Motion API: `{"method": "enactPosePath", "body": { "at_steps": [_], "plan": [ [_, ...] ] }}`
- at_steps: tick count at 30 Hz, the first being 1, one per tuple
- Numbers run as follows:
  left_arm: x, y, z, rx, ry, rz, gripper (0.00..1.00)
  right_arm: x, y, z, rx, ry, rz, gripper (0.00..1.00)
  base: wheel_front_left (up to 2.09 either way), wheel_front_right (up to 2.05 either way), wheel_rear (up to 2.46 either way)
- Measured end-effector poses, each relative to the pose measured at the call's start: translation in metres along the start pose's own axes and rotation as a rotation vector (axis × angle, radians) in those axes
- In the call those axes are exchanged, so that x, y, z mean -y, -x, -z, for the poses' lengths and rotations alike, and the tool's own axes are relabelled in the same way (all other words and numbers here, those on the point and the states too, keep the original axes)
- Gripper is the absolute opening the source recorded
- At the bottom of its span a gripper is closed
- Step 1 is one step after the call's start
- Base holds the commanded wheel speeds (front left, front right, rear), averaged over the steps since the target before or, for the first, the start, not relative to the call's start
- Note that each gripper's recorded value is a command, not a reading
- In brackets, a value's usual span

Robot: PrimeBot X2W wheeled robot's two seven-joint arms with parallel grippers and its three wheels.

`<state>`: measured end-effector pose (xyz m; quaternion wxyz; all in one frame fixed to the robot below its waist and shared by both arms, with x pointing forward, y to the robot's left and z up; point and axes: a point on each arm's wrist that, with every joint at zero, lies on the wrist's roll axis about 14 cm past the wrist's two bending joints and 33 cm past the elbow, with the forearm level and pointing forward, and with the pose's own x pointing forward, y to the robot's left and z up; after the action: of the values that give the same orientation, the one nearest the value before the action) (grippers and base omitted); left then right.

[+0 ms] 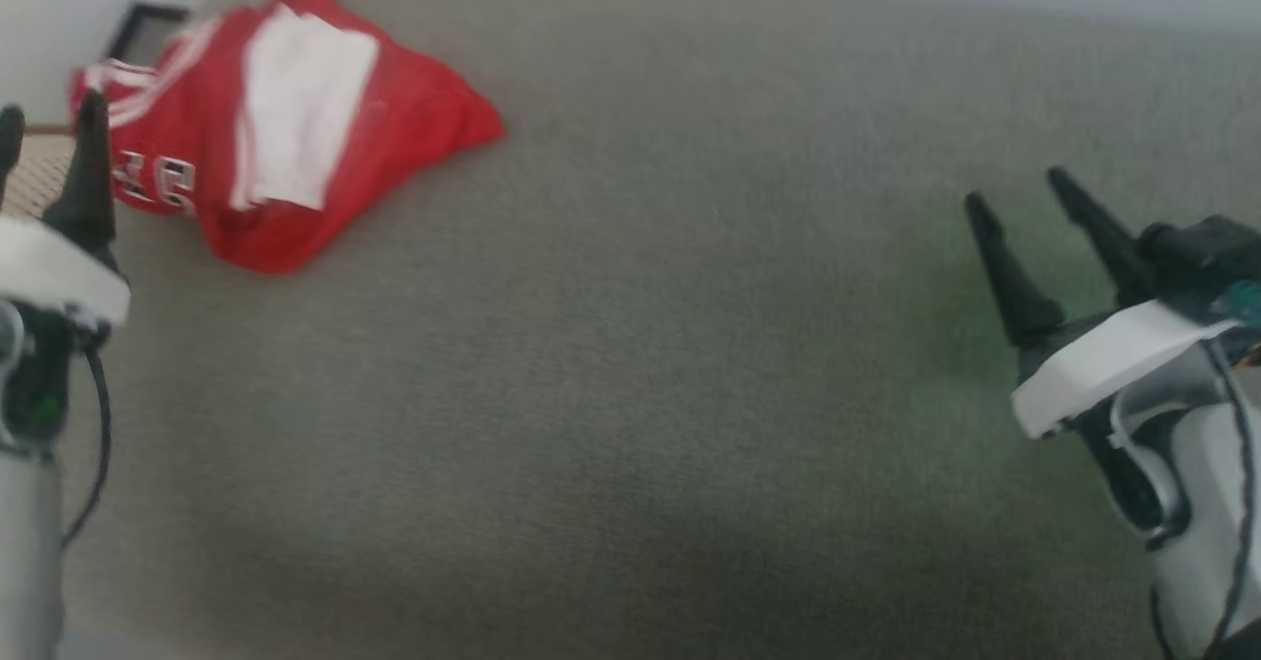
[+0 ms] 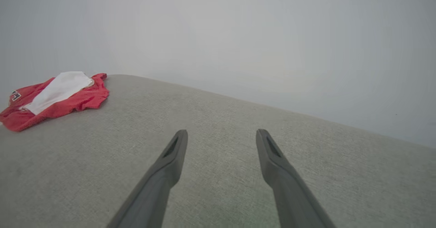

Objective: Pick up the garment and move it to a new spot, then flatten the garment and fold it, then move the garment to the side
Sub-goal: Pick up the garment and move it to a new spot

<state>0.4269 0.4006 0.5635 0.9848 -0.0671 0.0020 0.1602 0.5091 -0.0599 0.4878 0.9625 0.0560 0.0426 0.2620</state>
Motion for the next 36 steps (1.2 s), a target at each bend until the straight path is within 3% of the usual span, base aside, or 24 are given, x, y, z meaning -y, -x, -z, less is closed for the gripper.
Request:
{"method": "enactPosePath", "body": {
  "at_steps": [9,21,29,30,31,32,36],
  "plan": [
    [0.006,-0.065,0.074,-0.329,-0.033,-0.019,1.00,0.039,-0.007,0.027,-0.051,0.001,0.054,1.00,0.00,0.00,0.00],
    [-0.002,-0.082,0.186,-0.776,-0.110,-0.102,1.00,0.070,-0.014,0.058,-0.124,0.022,0.082,1.00,0.00,0.00,0.00],
    [0.004,-0.092,0.217,-0.862,-0.099,-0.116,1.00,0.081,-0.015,0.073,-0.162,0.020,0.096,1.00,0.00,0.00,0.00],
    [0.003,-0.091,0.218,-0.864,-0.090,-0.120,0.79,0.081,-0.015,0.074,-0.163,0.019,0.095,1.00,0.00,0.00,0.00],
    [0.002,-0.091,0.218,-0.865,-0.084,-0.125,0.29,0.080,-0.016,0.074,-0.165,0.018,0.093,1.00,0.00,0.00,0.00],
    [0.003,-0.091,0.218,-0.863,-0.086,-0.124,0.00,0.080,-0.017,0.074,-0.165,0.017,0.091,1.00,0.00,0.00,0.00],
    [0.004,-0.094,0.202,-0.779,-0.104,-0.116,0.00,0.074,-0.019,0.065,-0.144,0.016,0.084,1.00,0.00,0.00,0.00]
  ]
}}
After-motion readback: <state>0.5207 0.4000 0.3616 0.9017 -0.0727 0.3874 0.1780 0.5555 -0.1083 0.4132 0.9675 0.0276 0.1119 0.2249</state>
